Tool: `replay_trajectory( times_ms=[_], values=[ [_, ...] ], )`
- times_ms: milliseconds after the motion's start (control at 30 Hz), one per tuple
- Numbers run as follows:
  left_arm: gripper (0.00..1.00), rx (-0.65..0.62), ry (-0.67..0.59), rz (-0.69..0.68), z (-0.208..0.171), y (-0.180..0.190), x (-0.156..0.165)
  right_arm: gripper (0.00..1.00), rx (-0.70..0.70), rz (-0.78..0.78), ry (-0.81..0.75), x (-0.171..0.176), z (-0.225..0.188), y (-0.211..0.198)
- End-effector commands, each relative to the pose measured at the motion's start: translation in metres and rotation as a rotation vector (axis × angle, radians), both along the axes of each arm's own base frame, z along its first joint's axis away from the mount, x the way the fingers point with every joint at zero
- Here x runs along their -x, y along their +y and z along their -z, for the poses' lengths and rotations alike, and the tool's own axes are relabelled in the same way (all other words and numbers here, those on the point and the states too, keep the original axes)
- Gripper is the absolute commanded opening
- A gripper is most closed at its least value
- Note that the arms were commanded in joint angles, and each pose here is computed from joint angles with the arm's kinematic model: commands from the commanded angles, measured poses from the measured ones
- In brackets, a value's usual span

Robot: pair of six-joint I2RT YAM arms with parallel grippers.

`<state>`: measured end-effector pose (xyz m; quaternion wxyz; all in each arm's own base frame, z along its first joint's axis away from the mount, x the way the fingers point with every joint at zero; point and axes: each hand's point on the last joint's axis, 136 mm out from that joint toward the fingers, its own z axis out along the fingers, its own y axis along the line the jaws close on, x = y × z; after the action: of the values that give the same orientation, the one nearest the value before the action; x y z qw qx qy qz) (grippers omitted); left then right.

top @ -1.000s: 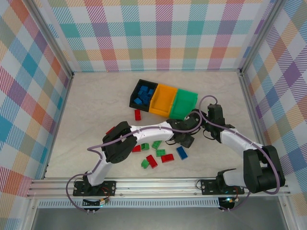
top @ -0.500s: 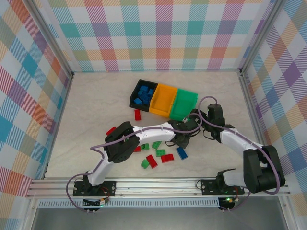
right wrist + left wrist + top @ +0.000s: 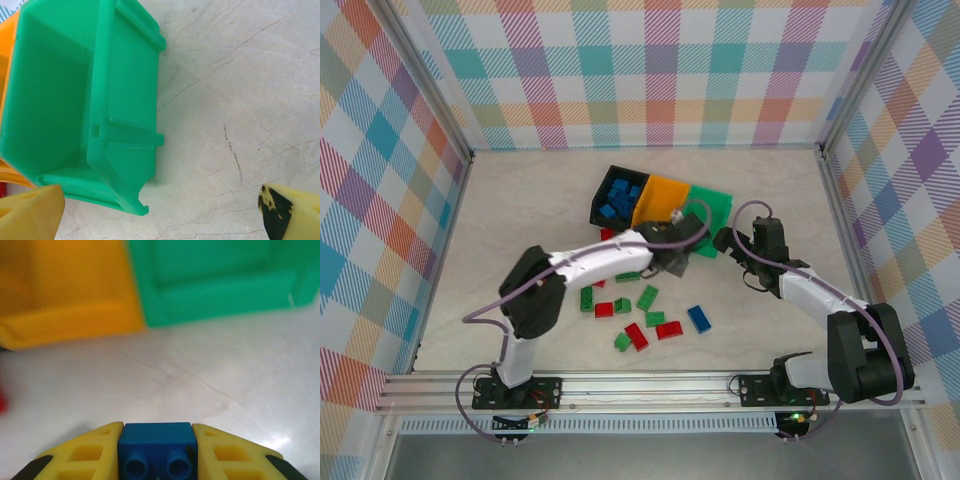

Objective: Sort the legos into containers by color
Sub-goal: Place the lego in the container.

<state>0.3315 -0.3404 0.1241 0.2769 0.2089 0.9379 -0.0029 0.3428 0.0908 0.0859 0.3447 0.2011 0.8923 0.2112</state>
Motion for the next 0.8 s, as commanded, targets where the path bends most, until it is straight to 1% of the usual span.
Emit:
replay_trajectory(
  times_ms=[0, 100, 167, 267, 367, 433, 500, 533, 600, 700, 767],
  values=[
    [0.27, -0.008, -0.076, -0.057, -0.043, 0.04, -0.031, 0.99, -0.019, -0.006, -0.005, 0.002, 0.001, 0.002],
    [0.27, -0.033, -0.148, -0.093, -0.065, 0.057, -0.058, 0.99, -0.009, -0.004, -0.006, 0.001, 0.003, 0.001],
    [0.27, -0.034, -0.162, -0.121, -0.07, 0.067, -0.079, 0.99, -0.005, -0.003, 0.003, -0.001, 0.005, 0.001],
    [0.28, -0.007, -0.166, -0.163, -0.071, 0.082, -0.112, 0.99, -0.01, -0.007, 0.0, -0.003, 0.005, 0.002],
    [0.29, -0.023, -0.19, -0.187, -0.067, 0.094, -0.142, 0.99, -0.007, -0.006, 0.003, -0.003, 0.006, 0.002],
    [0.34, -0.027, -0.187, -0.187, -0.062, 0.097, -0.157, 0.99, -0.001, -0.003, -0.001, -0.004, 0.005, 0.001],
    [0.43, -0.068, -0.188, -0.21, -0.057, 0.103, -0.169, 0.99, 0.008, 0.0, -0.005, -0.003, 0.004, -0.001],
    [0.47, -0.085, -0.179, -0.229, -0.056, 0.107, -0.173, 0.99, 0.012, 0.003, -0.007, -0.003, 0.003, -0.001],
    [0.53, -0.075, -0.141, -0.227, -0.054, 0.104, -0.171, 0.99, 0.015, 0.005, -0.009, -0.003, 0.003, -0.002],
    [0.6, 0.017, -0.098, -0.174, -0.055, 0.086, -0.155, 0.99, 0.013, 0.003, -0.008, -0.003, 0.003, -0.002],
    [0.62, 0.068, -0.096, -0.142, -0.06, 0.076, -0.136, 0.99, 0.006, 0.0, -0.006, -0.003, 0.004, 0.0]
  ],
)
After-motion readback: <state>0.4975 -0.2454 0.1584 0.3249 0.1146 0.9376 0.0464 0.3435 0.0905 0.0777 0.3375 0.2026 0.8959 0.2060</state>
